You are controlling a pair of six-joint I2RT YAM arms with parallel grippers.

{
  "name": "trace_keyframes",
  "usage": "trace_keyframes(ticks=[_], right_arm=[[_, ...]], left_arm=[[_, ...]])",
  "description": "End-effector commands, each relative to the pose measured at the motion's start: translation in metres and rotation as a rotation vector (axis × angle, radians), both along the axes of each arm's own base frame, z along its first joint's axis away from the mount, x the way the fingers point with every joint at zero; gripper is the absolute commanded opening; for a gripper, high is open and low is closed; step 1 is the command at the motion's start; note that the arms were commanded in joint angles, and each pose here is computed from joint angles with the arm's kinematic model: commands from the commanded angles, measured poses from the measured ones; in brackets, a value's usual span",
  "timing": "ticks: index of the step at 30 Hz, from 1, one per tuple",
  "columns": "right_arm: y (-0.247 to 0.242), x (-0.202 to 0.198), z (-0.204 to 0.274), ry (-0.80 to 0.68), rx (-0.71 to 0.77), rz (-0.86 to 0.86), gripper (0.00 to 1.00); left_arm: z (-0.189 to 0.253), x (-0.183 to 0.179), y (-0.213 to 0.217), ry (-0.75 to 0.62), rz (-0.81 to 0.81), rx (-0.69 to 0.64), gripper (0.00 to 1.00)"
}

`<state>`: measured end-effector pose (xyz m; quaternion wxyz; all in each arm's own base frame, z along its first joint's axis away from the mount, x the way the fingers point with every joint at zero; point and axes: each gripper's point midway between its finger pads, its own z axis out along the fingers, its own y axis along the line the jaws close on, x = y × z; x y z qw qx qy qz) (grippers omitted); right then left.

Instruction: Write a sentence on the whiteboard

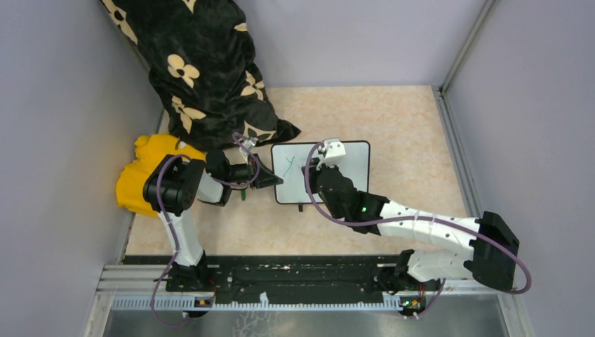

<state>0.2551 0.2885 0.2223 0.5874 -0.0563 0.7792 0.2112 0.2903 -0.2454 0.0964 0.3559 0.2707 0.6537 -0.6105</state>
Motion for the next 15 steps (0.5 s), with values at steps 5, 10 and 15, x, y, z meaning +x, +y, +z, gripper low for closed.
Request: trace_keyframes(ticks=[5, 10, 15], right_arm=[[-0.006, 0.013, 0.007, -0.053, -0.031, -0.055, 0.00], [-0.003, 0.019, 0.007, -0.066, -0.029, -0.064, 0.00], [0.000, 0.022, 0.008, -0.073, -0.023, -0.065, 0.00]], left_arm=[[-0.010, -0.001, 0.000, 0.042, -0.002, 0.015, 0.09], [-0.011, 0.000, 0.000, 0.049, -0.002, 0.016, 0.09], [-0.012, 0.000, -0.001, 0.050, -0.004, 0.017, 0.09]])
